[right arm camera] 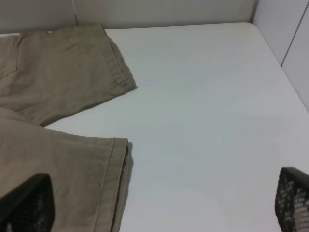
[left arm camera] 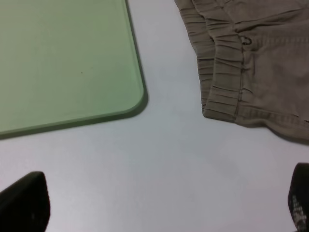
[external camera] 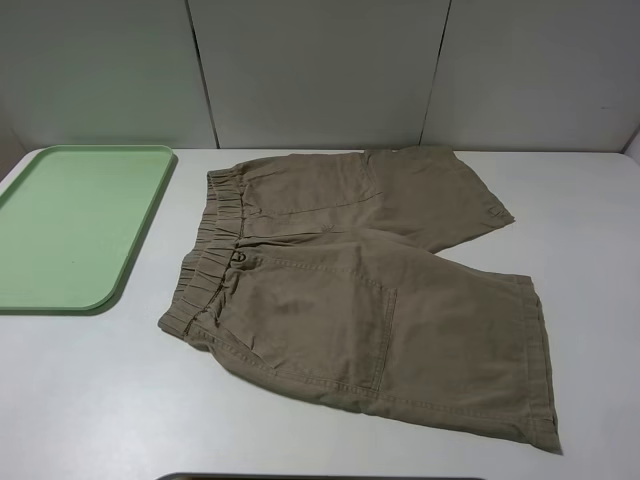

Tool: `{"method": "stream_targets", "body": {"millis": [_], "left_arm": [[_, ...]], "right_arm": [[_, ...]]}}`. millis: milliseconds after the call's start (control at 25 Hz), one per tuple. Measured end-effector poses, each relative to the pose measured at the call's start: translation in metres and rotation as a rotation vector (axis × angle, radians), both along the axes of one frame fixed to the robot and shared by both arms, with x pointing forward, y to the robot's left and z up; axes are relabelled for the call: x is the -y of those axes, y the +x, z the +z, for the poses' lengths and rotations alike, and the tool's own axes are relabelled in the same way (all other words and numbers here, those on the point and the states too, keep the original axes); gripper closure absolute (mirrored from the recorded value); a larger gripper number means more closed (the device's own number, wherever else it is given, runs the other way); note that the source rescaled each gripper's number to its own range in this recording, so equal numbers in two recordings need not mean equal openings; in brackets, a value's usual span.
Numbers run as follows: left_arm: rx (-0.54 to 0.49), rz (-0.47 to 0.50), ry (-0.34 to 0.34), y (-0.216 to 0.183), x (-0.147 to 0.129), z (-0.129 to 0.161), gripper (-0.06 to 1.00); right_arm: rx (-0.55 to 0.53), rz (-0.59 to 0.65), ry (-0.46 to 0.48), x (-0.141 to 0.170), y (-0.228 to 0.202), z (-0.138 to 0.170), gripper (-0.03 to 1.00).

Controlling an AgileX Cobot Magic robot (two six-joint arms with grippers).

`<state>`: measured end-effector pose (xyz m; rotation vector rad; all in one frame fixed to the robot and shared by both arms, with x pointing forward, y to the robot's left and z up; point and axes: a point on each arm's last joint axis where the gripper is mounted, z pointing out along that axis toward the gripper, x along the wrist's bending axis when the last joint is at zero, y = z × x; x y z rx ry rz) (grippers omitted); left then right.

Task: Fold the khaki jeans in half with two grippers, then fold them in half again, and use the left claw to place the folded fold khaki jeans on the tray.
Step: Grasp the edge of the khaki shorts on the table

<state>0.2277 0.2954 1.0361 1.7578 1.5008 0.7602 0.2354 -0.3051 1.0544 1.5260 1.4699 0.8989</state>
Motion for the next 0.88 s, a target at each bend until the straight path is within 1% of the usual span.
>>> {"method": "stream_targets", "body": {"millis": [880], "left_arm": [[0.000,0.000,0.000,0.0000,0.0000,0.0000,-0.05]], "right_arm": [[0.000,0.000,0.000,0.0000,0.0000,0.0000,-0.03]]}}
